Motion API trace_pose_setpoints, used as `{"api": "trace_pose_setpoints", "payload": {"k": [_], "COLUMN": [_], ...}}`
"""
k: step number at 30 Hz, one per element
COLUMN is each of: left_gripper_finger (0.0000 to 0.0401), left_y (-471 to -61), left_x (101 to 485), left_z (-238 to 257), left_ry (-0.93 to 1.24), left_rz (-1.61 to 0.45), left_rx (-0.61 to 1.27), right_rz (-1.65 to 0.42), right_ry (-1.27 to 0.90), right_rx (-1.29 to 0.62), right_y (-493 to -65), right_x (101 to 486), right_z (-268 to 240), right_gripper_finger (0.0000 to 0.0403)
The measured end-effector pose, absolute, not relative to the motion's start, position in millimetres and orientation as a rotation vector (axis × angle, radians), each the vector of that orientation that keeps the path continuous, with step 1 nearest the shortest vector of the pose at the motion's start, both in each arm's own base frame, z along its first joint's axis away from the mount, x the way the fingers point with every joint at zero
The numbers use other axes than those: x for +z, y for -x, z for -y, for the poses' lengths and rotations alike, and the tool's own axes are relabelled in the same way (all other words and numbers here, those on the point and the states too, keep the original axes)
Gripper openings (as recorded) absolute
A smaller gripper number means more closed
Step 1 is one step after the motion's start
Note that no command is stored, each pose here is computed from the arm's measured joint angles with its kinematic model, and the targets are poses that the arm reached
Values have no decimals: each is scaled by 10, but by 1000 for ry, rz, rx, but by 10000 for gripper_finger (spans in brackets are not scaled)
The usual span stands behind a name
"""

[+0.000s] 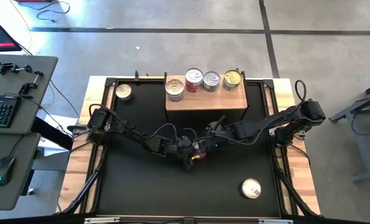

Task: Stack canned seafood by type on shelf
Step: Stack the red tuna can on top of the red tuna can on the shelf

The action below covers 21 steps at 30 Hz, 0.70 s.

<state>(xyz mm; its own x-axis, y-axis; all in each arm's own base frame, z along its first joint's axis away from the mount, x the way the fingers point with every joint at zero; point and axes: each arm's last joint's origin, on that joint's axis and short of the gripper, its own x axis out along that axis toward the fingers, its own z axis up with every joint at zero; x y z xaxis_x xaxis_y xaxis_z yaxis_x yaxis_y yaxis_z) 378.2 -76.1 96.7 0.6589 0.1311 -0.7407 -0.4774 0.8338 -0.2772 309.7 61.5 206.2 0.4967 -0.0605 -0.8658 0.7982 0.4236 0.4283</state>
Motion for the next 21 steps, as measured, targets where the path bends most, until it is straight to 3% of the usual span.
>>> {"api": "trace_pose_setpoints", "payload": {"k": [7, 16, 21], "left_gripper_finger": [0, 0, 0], "left_y": [-3829, -3850, -3831], "left_x": [988, 994, 1026], "left_z": [744, 719, 719], "left_ry": [439, 453, 454], "left_rz": [-735, -722, -753], "left_rx": [319, 321, 298], "right_rz": [-846, -855, -875], "right_ry": [-1015, -959, -851], "right_rx": [-540, -624, -569], "right_y": [-3189, -3136, -3125], "right_x": [2133, 2073, 2105], "right_z": [-806, -822, -790], "right_gripper_finger": [236, 236, 236]}}
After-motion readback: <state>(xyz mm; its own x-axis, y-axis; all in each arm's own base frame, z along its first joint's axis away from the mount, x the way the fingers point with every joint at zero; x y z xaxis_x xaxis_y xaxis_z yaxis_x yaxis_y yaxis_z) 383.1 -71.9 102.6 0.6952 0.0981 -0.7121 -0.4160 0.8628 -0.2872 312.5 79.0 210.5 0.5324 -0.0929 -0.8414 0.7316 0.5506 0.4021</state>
